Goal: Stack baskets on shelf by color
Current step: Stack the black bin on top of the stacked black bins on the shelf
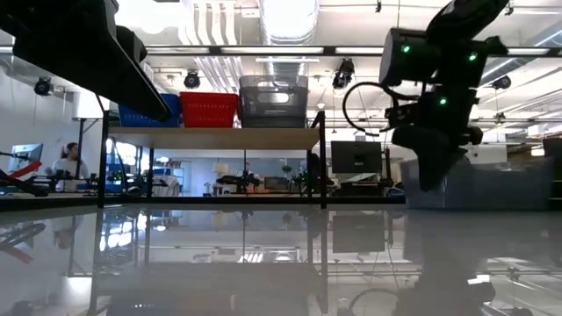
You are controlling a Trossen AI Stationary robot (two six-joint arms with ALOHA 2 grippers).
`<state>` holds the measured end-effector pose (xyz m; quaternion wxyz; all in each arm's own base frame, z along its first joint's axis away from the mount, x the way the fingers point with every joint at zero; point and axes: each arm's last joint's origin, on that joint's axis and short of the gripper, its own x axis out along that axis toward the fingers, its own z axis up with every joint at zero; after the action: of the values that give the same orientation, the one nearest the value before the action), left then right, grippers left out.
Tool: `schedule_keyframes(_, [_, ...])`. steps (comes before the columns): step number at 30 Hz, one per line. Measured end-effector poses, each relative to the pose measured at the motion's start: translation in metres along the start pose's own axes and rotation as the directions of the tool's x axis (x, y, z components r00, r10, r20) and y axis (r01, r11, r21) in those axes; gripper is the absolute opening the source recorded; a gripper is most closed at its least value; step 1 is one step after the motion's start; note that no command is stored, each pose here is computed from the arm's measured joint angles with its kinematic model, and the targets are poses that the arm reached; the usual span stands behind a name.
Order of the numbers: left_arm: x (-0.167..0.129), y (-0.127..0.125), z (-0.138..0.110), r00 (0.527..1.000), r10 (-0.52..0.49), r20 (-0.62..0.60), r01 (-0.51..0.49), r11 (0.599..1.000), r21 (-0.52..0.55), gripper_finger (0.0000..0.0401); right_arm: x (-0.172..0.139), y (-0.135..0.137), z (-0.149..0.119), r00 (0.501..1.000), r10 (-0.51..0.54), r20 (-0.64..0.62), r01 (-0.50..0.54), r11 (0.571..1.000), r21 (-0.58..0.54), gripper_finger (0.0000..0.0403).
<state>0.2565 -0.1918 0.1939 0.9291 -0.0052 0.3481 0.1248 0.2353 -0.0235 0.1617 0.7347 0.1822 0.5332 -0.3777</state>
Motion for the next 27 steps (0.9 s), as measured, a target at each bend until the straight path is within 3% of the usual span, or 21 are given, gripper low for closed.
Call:
schedule_keyframes(3, [0.000, 0.000, 0.000, 1.000, 0.000, 0.000, 0.000, 1.000, 0.000, 0.0123, -0.012, 0.015, -0.014, 0.998, 0.053, 0.018, -0.051, 0.996, -0.078, 0.0022])
schedule_keyframes(7, [0.000, 0.000, 0.001, 1.000, -0.001, 0.002, 0.001, 1.000, -0.003, 0.0123, -0.031, 0.038, -0.044, 0.984, 0.176, -0.009, -0.174, 0.960, -0.220, 0.0013])
schedule_keyframes(13, [-0.001, -0.001, 0.002, 1.000, -0.007, 0.008, 0.007, 1.000, -0.010, 0.0123, -0.064, 0.066, -0.098, 0.933, 0.335, -0.131, -0.357, 0.825, -0.437, 0.0009])
schedule_keyframes(19, [-0.001, -0.002, 0.003, 1.000, -0.009, 0.011, 0.009, 1.000, -0.011, 0.0123, -0.117, 0.090, -0.127, 0.861, 0.492, -0.127, -0.468, 0.670, -0.577, 0.0009])
schedule_keyframes(24, [-0.002, -0.002, 0.004, 1.000, -0.010, 0.013, 0.011, 1.000, -0.013, 0.0123, -0.175, 0.104, -0.121, 0.783, 0.622, 0.006, -0.441, 0.563, -0.698, 0.0009])
schedule_keyframes(27, [-0.002, -0.002, 0.004, 1.000, -0.010, 0.013, 0.011, 1.000, -0.013, 0.0123, -0.208, 0.103, -0.105, 0.761, 0.638, 0.119, -0.340, 0.549, -0.763, 0.0009])
